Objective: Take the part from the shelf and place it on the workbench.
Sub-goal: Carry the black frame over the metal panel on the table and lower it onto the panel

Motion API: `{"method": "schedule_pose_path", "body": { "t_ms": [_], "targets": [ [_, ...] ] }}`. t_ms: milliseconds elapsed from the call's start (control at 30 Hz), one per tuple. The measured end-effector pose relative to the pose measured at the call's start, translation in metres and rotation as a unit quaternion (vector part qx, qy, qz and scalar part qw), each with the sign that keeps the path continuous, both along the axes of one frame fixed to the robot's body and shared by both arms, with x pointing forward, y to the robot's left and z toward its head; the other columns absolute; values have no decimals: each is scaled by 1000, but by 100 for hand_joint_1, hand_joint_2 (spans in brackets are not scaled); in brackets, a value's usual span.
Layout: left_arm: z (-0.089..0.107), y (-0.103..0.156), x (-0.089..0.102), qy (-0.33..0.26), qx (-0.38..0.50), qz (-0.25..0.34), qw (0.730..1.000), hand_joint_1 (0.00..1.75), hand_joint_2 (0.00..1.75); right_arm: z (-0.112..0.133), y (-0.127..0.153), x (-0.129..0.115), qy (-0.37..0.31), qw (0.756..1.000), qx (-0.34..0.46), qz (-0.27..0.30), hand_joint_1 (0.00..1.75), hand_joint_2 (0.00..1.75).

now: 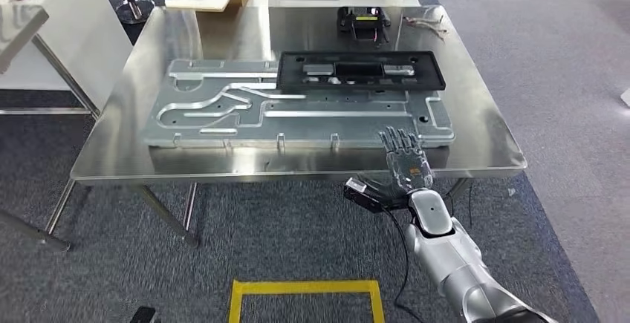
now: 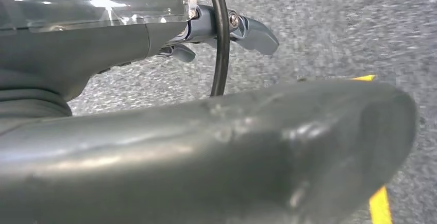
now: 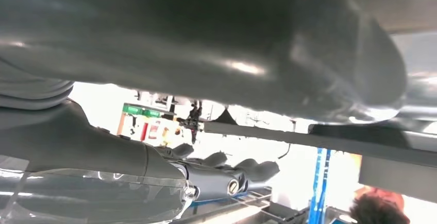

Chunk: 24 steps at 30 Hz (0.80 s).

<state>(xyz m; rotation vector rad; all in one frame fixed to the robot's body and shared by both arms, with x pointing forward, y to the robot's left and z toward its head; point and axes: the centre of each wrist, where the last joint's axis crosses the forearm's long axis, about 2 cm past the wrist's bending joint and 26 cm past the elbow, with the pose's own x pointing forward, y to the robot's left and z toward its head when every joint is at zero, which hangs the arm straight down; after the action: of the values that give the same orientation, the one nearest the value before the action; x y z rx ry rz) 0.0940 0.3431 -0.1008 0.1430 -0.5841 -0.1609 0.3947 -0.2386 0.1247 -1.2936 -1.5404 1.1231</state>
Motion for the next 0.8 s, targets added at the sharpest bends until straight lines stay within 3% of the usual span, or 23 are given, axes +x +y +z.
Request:
{"method": "schedule_pose_path", "body": {
  "t_ms": [533, 800],
  "targets": [
    [-1, -3, -3, 4, -3, 3, 1000, 0, 0, 0, 2, -1, -2, 1000, 0, -1, 0, 0],
    [-1, -3, -2, 1, -4, 6, 1000, 0, 0, -11, 2, -10, 8, 1000, 3, -6, 0, 0]
  ]
}}
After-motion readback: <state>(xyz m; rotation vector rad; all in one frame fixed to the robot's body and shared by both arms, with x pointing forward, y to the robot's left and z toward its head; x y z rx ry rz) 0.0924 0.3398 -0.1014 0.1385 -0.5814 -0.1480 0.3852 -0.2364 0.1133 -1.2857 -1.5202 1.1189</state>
